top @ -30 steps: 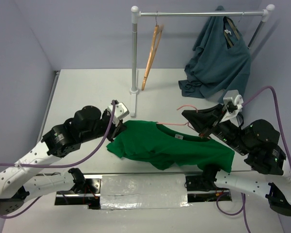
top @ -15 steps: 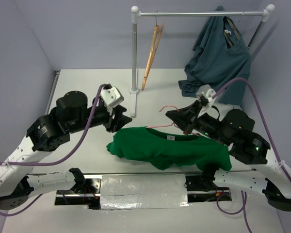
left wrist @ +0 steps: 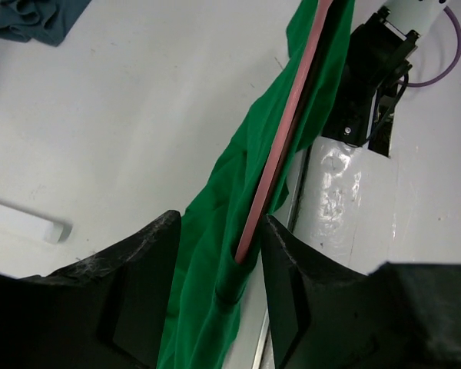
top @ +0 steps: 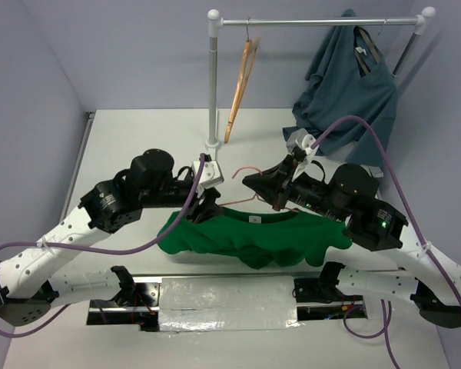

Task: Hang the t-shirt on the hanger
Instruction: Place the T-shirt on the hanger, then place the hanger at the clothesline.

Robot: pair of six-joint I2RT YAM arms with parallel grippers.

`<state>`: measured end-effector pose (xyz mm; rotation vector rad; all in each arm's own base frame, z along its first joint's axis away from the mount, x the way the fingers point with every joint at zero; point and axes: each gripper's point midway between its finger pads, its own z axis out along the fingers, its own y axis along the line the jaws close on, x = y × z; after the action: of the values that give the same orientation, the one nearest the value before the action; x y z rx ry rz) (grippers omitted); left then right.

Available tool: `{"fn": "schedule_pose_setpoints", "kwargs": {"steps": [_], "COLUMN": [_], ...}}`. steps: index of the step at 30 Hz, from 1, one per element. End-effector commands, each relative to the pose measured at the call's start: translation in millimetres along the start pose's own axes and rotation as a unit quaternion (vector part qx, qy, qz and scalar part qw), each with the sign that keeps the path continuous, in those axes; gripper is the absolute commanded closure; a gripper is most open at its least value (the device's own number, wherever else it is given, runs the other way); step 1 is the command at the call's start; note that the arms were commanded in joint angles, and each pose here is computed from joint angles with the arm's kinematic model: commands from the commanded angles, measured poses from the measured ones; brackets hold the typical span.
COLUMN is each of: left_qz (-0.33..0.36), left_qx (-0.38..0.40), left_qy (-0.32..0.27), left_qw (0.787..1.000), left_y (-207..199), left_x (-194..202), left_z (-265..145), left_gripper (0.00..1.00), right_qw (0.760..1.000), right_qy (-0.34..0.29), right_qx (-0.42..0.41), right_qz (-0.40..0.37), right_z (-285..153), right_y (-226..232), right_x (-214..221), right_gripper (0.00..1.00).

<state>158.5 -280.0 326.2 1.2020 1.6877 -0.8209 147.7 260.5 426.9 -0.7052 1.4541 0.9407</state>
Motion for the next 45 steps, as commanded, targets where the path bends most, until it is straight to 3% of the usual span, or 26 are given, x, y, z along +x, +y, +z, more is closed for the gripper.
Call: {"fn": "schedule_pose_setpoints", "kwargs": {"steps": [1, 4, 5, 6, 7, 9, 14, 17, 18, 22, 27, 35, 45], "left_qz": [0.032, 0.033, 0.033, 0.034, 0.034, 0.034, 0.064, 0.094, 0.096, 0.1, 0.11, 0.116, 0.122], "left_qx": [0.024, 0.024, 0.024, 0.023, 0.028, 0.028, 0.046, 0.073, 0.076, 0.088, 0.094, 0.088, 0.077], "left_qy": [-0.046, -0.04, -0.037, -0.036, -0.035, -0.039, -0.063, -0.092, -0.094, -0.091, -0.105, -0.106, -0.11], "left_qw": [0.998, 0.998, 0.998, 0.999, 0.998, 0.998, 0.995, 0.989, 0.988, 0.987, 0.984, 0.984, 0.983], "left_y": [-8.7, -8.9, -9.0, -8.4, -10.2, -10.3, -17.6, -30.5, -32.2, -40.8, -51.9, -59.5, -59.7], "left_x": [-23.0, -19.4, -17.9, -17.3, -16.8, -17.1, -21.0, -28.9, -29.4, -26.3, -26.7, -18.8, -16.1], "left_z": [-6.2, -6.8, -6.8, -6.6, -6.6, -6.5, -12.0, -24.4, -27.3, -40.5, -63.5, -86.7, -95.1], "left_gripper": [0.42, 0.45, 0.56, 0.56, 0.86, 1.0, 1.0, 1.0, 1.0, 1.0, 1.0, 1.0, 1.0], "right_qw": [0.997, 0.996, 0.997, 0.997, 0.997, 0.997, 0.999, 0.999, 0.999, 0.997, 0.993, 0.975, 0.972], "right_qy": [-0.078, -0.081, -0.078, -0.077, -0.076, -0.073, -0.038, -0.014, -0.013, 0.02, 0.019, 0.059, 0.079], "right_qx": [-0.024, -0.024, -0.023, -0.023, -0.022, -0.026, -0.026, -0.025, -0.022, -0.024, -0.017, -0.131, -0.151], "right_qz": [0.007, 0.006, 0.007, 0.007, 0.007, 0.008, -0.007, -0.03, -0.037, -0.072, -0.114, -0.169, -0.159], "right_z": [-7.7, -8.7, -7.7, -7.7, -6.9, -5.9, -5.5, -11.0, -14.1, -33.7, -51.2, -75.4, -92.2], "right_y": [12.6, 12.6, 12.0, 12.0, 11.4, 12.8, 10.8, 7.9, 6.6, 5.5, 1.9, 33.1, 37.8], "right_x": [-43.7, -45.4, -43.8, -43.5, -42.4, -39.4, -20.6, -9.1, -9.5, -6.2, -20.9, 2.3, 35.2], "right_gripper": [1.0, 1.0, 1.0, 1.0, 1.0, 1.0, 0.96, 0.62, 0.45, 0.24, 0.23, 0.25, 0.26]}}
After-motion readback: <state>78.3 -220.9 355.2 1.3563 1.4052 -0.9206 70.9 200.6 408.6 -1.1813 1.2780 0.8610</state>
